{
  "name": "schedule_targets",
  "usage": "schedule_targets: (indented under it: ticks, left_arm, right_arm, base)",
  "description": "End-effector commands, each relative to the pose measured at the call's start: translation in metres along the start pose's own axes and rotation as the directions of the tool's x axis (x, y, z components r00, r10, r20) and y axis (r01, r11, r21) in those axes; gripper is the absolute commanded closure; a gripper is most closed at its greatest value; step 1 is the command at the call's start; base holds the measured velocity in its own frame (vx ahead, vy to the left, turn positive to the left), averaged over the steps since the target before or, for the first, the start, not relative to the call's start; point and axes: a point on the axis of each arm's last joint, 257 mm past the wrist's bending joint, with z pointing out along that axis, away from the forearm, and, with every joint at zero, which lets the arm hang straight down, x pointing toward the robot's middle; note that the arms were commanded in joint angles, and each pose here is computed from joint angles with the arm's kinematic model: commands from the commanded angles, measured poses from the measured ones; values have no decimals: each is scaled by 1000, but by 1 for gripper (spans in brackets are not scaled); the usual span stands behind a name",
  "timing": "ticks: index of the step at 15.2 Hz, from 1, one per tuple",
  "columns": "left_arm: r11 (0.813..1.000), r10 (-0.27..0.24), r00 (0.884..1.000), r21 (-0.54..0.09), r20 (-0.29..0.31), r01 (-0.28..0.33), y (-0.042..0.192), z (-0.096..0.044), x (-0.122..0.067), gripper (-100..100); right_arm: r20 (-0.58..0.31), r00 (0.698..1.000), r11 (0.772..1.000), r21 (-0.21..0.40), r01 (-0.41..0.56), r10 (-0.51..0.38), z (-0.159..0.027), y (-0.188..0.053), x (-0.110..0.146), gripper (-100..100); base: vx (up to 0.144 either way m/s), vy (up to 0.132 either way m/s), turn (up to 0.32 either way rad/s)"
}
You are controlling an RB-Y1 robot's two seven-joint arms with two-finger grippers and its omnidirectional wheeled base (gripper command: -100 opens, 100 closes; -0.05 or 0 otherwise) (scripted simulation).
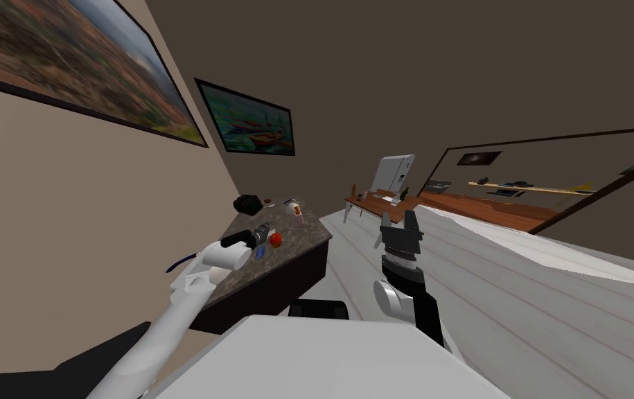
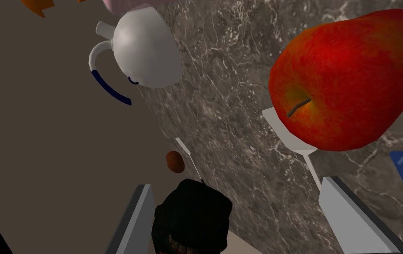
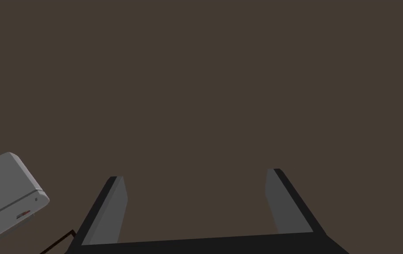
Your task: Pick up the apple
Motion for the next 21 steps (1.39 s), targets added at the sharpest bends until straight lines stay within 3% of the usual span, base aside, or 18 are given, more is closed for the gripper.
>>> schedule_targets:
  ticks: [1,11,21]
  left_arm:
    - [999,-12,1000,-35,1,12,3,1,-3,-100]
    - [982,-45,999,-185,10,46,25,-1,-13,-100]
    - [936,-75,997,-344,24,79,52,-12,-18,-100]
  right_arm:
    - [0,1000,1000,0,0,0,0,0,0,0]
    - [0,1000,1000,0,0,0,0,0,0,0]
    - [0,1000,1000,0,0,0,0,0,0,0]
  base:
    - [-14,17,-111]
    - [-22,22,-116]
    - [-20,20,-112]
